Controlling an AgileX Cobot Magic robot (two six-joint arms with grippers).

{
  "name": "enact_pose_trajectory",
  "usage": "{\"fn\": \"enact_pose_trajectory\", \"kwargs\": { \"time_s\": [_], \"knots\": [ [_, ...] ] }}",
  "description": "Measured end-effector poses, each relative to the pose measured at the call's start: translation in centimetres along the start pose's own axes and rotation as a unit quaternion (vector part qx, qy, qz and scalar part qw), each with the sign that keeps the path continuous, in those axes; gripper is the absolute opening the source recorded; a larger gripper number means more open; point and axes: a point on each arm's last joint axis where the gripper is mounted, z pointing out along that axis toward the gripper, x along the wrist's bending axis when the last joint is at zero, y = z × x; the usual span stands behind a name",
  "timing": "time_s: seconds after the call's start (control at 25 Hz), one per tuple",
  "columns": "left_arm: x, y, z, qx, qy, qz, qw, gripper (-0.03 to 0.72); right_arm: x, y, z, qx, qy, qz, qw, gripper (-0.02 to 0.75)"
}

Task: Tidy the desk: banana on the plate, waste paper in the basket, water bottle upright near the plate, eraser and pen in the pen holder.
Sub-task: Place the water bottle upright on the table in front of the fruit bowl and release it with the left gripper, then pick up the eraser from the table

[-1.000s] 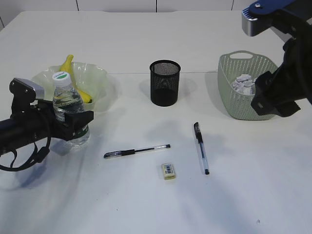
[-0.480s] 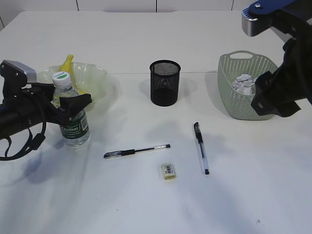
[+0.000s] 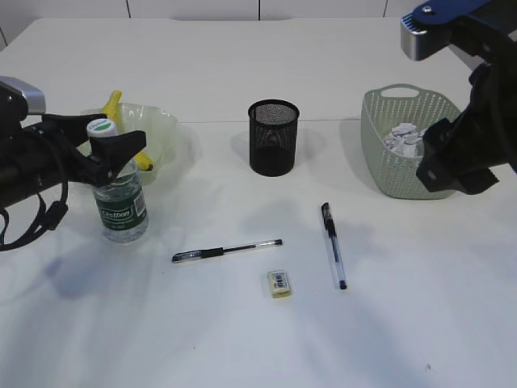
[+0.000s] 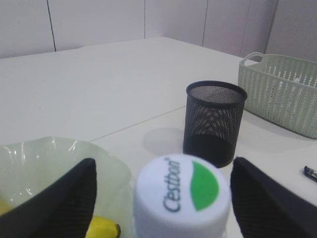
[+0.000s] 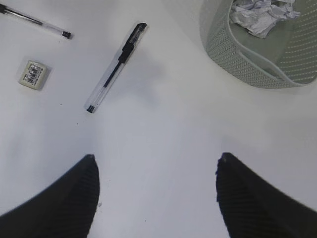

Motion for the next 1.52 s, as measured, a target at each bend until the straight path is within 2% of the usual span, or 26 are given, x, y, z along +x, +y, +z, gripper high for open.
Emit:
{"fn": "enact_pose_trajectory", "kwargs": {
  "time_s": [0.12, 0.24, 0.36, 0.6, 0.84, 1.0, 1.2, 1.52],
  "knots": [
    [-0.2, 1.1, -0.2, -0.011, -0.002, 0.002, 1.000, 0.593, 0.0, 0.0, 0.0, 0.000, 0.000, 0.000, 1.000, 0.549],
    [-0.2, 2.4, -0.5, 0.005, 0.009, -0.012, 1.000, 0.593, 0.0, 0.0, 0.0, 0.000, 0.000, 0.000, 1.000, 0.549],
    [-0.2, 3.7, -1.2, 0.041, 0.037, -0.002, 0.998, 0.593, 0.0, 0.0, 0.0, 0.001, 0.000, 0.000, 1.000, 0.549],
    [-0.4, 6.8, -2.5, 0.048, 0.069, 0.024, 0.996, 0.593, 0.0, 0.0, 0.0, 0.002, 0.000, 0.000, 1.000, 0.549],
    [-0.5, 9.0, -4.2, 0.082, 0.126, 0.001, 0.989, 0.590, 0.0, 0.0, 0.0, 0.002, 0.000, 0.000, 1.000, 0.549],
    [-0.6, 10.4, -6.0, 0.113, 0.184, -0.026, 0.976, 0.590, 0.0, 0.0, 0.0, 0.002, 0.000, 0.000, 1.000, 0.549],
    [-0.7, 12.0, -8.6, 0.141, 0.258, -0.064, 0.954, 0.589, 0.0, 0.0, 0.0, 0.002, 0.000, 0.000, 1.000, 0.549],
    [-1.0, 12.2, -12.4, 0.216, 0.366, -0.120, 0.897, 0.563, 0.0, 0.0, 0.0, 0.002, 0.000, 0.000, 1.000, 0.549]
  ]
}}
